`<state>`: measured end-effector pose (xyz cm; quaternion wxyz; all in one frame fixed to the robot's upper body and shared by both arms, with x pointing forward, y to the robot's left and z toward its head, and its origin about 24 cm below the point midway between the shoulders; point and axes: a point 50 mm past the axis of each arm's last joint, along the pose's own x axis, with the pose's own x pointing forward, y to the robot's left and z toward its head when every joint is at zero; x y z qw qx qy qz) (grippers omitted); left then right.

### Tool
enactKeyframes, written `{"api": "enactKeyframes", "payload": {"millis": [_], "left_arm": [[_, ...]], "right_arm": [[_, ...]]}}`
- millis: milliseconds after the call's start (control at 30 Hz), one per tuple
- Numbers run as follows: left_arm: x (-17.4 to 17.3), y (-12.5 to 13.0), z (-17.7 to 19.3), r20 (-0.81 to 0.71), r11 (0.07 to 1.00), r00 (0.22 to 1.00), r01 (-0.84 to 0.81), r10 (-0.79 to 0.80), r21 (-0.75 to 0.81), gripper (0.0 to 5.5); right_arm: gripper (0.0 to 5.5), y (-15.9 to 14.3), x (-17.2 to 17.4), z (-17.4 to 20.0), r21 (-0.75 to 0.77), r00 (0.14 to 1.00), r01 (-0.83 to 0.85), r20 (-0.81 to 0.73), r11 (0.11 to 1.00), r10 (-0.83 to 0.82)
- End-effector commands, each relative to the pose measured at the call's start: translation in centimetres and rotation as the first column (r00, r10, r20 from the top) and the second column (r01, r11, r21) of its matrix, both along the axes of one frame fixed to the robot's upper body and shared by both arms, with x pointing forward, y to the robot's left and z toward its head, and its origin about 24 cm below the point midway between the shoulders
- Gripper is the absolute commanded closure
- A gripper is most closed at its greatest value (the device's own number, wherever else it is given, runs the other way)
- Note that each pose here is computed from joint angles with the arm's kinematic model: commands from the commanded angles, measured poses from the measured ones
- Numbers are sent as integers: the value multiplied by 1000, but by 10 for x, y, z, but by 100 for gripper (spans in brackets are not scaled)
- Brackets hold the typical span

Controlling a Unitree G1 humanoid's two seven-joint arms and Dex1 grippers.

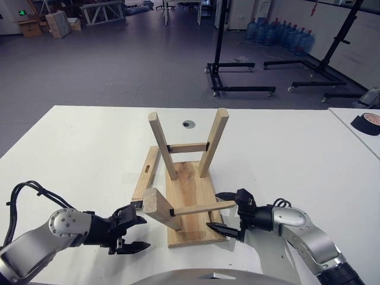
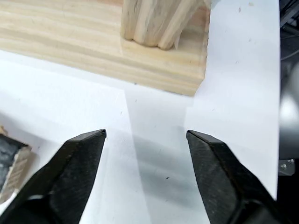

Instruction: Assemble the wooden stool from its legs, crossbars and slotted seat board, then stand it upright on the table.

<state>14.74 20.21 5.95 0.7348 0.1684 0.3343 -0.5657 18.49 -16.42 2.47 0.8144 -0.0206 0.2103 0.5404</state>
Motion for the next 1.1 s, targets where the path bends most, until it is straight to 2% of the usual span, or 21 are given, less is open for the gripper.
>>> {"api": "enactKeyframes", "payload": {"millis": [33, 167, 233, 333, 433, 567, 733, 933, 1100], "left_arm": [[1, 6, -5, 17, 1000, 1000, -24, 24, -2, 196], [1, 10, 3, 55, 992, 996, -61, 68, -110, 196], [8, 20, 21, 132, 966, 978, -130, 162, -223, 196], [23, 47, 57, 225, 857, 893, -263, 390, -443, 196], [28, 55, 97, 262, 714, 819, -235, 511, -659, 196], [18, 29, 154, 347, 551, 803, 28, 485, -834, 196], [-1, -11, 179, 328, 421, 899, 188, 290, -887, 196], [9, -46, 175, 249, 431, 949, 146, 194, -891, 196], [12, -57, 174, 206, 420, 965, 123, 160, -899, 196]], "right_arm": [[10, -6, -3, -11, -65, 999, 18, -36, 998, -20], [10, -8, -3, -11, -63, 999, 26, -33, 998, -28], [10, -11, -4, -10, -54, 998, 39, -56, 998, -42], [10, -16, -5, -9, -52, 996, 44, -74, 998, -47], [10, -18, -3, -9, -56, 996, 47, -68, 997, -51], [10, -15, 0, -11, -64, 998, 33, -58, 997, -37], [10, -14, 3, -11, -63, 998, 18, -57, 998, -22], [10, -7, 4, -8, -67, 999, -2, -49, 998, -1], [10, -4, 4, -8, -71, 999, -3, -48, 997, 0]]}}
